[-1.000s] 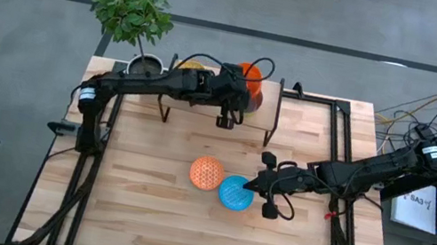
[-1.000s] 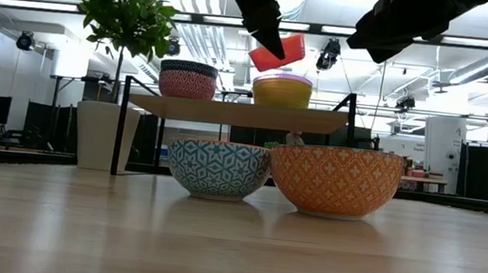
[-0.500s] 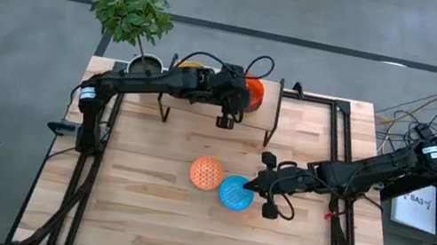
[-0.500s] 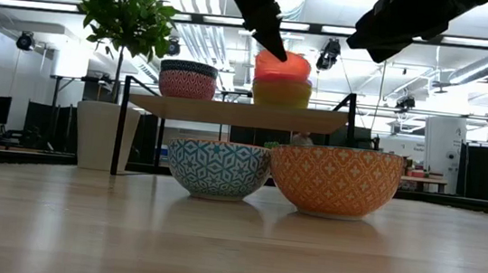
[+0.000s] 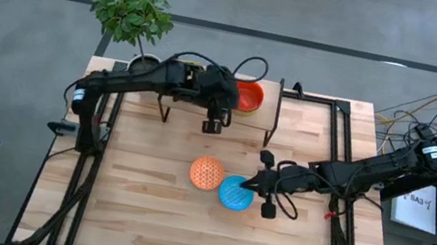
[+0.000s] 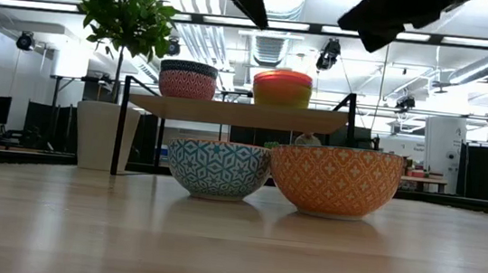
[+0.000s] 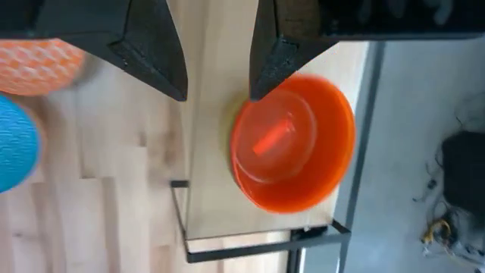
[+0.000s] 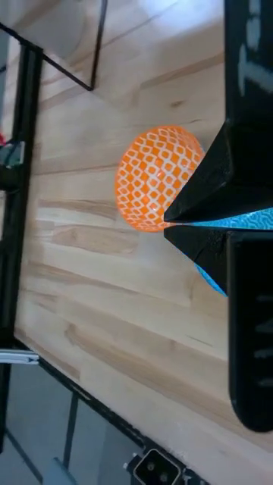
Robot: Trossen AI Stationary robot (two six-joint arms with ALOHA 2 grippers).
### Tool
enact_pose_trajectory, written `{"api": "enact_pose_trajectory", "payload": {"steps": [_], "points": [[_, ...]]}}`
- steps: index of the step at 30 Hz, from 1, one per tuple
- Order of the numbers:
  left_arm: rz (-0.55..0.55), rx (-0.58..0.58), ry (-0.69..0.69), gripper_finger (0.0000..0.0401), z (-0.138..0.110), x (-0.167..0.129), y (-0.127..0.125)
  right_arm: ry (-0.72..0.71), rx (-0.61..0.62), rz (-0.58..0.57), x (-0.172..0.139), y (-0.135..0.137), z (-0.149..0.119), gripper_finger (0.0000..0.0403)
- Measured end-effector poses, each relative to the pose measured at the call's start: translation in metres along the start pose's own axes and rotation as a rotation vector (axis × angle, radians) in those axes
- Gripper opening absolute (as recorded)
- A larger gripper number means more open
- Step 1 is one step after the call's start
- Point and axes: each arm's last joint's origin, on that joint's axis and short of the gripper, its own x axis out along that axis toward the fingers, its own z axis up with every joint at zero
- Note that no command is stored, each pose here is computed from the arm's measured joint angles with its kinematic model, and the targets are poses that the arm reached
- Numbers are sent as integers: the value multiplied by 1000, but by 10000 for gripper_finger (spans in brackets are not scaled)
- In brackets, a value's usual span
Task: Place and stack bowls onto a shelf
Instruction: Stack the orange blue bowl into the yellow blue bowl on the shelf
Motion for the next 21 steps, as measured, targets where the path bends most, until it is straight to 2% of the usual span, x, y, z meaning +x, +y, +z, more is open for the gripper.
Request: {"api": "enact_pose_trajectory", "payload": {"steps": [7,13,17,21], "points": [[-24,-100,24,125,-22,-39,-10,-120,-23,-1,0,0,8,9],[-52,-196,-107,119,-51,-72,-32,-198,0,-63,1,-15,16,9],[-101,-227,-252,116,-73,-79,-59,-203,32,-146,1,-36,17,9],[-159,-205,-321,116,-99,-71,-88,-205,103,-196,1,-52,16,9]]}}
